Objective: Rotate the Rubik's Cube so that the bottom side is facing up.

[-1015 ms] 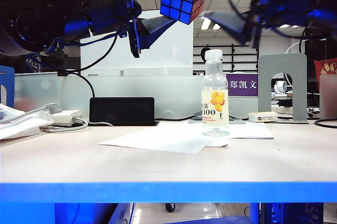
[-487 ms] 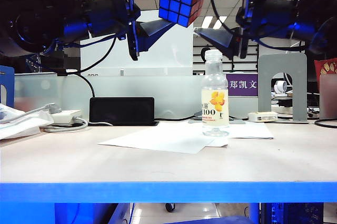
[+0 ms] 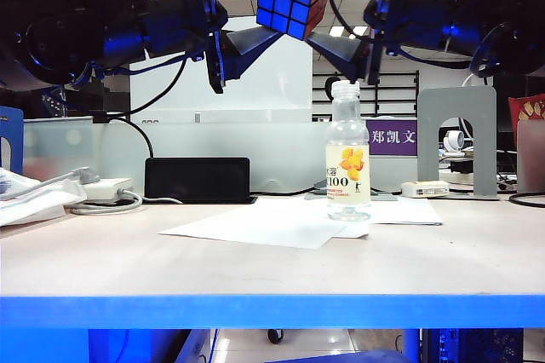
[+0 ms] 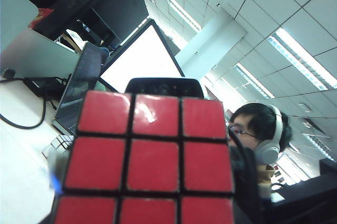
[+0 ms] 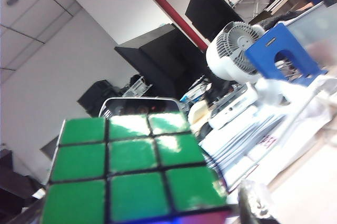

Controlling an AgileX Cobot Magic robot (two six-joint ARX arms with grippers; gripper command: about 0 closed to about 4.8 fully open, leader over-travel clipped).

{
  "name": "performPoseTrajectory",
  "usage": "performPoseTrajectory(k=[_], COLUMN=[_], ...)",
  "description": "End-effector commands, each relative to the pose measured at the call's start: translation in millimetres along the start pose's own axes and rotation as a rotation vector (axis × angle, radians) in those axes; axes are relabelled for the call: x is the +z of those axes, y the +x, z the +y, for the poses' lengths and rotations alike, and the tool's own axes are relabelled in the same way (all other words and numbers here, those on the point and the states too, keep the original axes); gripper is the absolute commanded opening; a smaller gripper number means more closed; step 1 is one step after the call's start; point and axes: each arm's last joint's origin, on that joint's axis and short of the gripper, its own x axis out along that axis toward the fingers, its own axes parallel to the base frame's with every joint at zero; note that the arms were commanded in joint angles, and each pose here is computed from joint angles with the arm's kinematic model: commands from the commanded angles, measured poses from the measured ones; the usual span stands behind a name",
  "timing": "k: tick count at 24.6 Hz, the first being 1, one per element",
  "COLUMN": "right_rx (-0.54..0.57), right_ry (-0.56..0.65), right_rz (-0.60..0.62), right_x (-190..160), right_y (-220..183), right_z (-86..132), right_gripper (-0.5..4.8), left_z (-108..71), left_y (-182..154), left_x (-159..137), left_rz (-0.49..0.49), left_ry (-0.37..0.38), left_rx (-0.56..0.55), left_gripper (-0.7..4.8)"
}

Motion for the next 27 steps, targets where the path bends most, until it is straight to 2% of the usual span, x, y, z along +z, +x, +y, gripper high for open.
performPoseTrajectory(k=[1,2,5,6,22,24,27], right_rx=[0.025,0.025,0.026,0.026,0.045,0.045,0.047], right_ry=[0.008,0.007,0.007,0.007,-0.044,-0.045,-0.048], right_rz=[0.002,-0.002,-0.005,-0.004,-0.027,-0.024,-0.026], right_x=[-3.7,-3.8,-4.0,-3.9,18.2,18.7,19.7], right_y=[8.0,9.0,9.5,9.6,9.0,8.5,9.0], right_z=[5.0,5.4,5.8,5.8,8.9,8.7,9.3], right_gripper=[4.31,4.26,3.50,3.41,3.51,4.29,4.30], left_z=[-6.0,-6.1,-6.2,-6.2,-4.3,-2.3,-1.4], left_y=[1.6,1.6,1.5,1.6,-1.8,-4.1,-5.7], left_x=[4.1,4.0,3.8,3.8,5.7,7.8,9.3], left_rz=[-0.016,-0.014,-0.003,-0.002,0.035,0.029,0.030], left_ry=[0.044,0.044,0.044,0.044,0.043,0.044,0.042], left_rx=[-0.036,-0.037,-0.043,-0.044,-0.055,-0.043,-0.041], left_gripper=[2.68,2.68,2.68,2.68,2.68,2.68,2.68])
